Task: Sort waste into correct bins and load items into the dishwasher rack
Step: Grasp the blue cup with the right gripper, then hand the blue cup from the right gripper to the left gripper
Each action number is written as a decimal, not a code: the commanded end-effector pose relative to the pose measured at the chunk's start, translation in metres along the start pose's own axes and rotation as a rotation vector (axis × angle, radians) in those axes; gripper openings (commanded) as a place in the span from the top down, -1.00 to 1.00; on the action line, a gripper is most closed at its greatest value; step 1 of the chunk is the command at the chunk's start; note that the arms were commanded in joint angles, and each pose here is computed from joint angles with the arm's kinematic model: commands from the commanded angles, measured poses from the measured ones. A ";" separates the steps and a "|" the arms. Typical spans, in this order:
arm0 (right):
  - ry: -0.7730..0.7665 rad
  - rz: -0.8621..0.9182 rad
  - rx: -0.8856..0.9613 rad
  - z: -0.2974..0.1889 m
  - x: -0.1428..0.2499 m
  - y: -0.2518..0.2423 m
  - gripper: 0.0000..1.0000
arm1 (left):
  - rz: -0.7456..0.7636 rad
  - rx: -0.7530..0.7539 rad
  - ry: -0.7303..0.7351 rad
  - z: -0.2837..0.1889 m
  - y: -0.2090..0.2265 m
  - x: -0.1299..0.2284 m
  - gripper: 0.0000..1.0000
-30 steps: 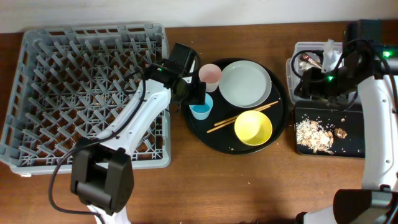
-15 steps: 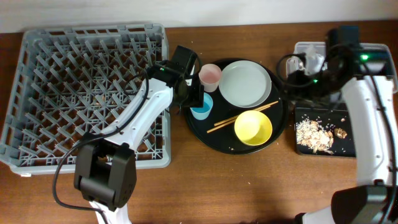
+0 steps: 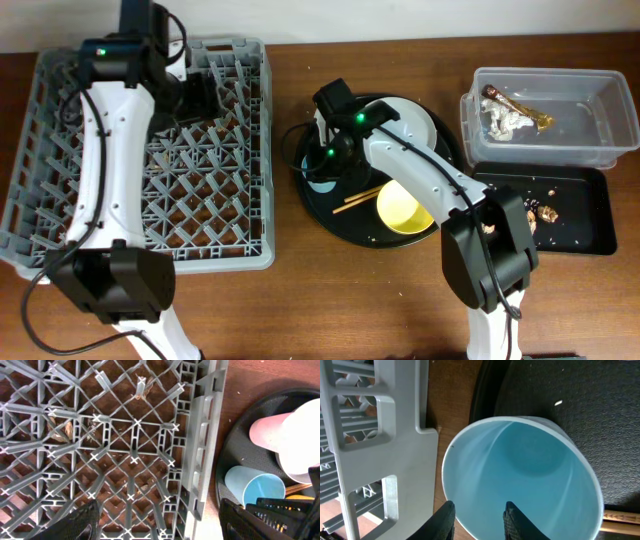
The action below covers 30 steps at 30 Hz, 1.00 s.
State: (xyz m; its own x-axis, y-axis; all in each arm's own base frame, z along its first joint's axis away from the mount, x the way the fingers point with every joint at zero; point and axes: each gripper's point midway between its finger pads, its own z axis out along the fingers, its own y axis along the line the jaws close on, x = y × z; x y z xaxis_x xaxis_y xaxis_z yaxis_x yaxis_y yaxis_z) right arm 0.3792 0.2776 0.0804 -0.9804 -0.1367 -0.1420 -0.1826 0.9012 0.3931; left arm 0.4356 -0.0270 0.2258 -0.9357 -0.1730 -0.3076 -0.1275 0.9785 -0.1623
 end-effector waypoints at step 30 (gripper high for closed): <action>-0.152 0.011 -0.190 -0.147 -0.003 0.022 0.92 | 0.295 0.685 0.067 -0.040 -0.107 0.031 -0.52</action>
State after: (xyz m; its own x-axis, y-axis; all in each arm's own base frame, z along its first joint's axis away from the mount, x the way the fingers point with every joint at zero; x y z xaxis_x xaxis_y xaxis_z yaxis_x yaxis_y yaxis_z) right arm 0.3804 0.2387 0.1192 -0.9920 -0.0510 -0.1157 -0.0895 0.9297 0.3572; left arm 0.4219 -0.0956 0.2395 -0.9556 0.0072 -0.2945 0.1384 0.8934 -0.4273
